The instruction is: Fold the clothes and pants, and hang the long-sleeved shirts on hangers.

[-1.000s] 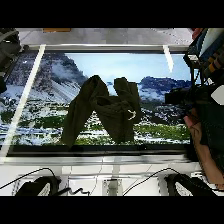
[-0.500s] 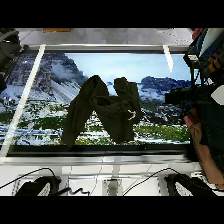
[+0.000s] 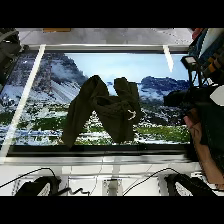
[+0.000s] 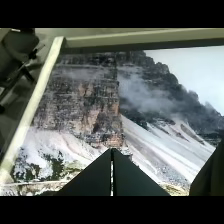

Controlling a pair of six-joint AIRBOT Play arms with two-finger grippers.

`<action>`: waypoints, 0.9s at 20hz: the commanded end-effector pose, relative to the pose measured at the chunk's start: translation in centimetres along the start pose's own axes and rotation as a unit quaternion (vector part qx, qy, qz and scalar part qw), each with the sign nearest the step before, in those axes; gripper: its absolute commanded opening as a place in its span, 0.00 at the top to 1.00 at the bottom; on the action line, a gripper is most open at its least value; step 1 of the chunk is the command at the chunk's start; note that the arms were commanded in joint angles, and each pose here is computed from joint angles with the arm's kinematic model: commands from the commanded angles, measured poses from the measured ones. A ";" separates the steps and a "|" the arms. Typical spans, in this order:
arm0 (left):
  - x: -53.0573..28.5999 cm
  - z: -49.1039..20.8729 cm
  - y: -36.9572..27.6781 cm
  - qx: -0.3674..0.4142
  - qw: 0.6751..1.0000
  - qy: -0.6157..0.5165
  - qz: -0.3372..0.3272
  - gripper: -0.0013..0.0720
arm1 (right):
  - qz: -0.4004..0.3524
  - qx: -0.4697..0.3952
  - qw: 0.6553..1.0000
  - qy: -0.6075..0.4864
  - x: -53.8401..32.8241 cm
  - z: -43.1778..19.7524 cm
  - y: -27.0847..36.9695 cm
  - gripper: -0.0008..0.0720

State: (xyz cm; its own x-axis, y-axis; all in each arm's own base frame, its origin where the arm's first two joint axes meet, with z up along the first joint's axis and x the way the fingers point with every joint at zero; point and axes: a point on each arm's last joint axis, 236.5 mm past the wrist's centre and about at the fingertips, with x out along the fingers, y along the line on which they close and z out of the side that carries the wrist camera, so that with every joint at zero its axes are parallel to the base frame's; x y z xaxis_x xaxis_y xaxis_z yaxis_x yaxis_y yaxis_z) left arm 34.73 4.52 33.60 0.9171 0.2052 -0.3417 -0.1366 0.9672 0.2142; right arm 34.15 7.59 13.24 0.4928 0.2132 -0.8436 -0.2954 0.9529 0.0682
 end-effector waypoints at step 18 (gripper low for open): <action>3.0 -33.9 -10.9 -0.033 0.904 0.410 -0.120 0.33 | 0.175 0.093 0.978 0.069 13.5 -11.8 7.2 0.14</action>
State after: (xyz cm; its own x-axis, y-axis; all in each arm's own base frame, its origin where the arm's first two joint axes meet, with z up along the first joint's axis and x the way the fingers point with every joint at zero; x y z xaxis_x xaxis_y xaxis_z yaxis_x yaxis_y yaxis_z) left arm 27.80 0.49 1.88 0.3981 0.0388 -0.9165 -0.0225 0.9992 0.0325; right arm 27.50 14.97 -3.03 0.2209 0.5247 -0.8221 -0.2956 0.8393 0.4563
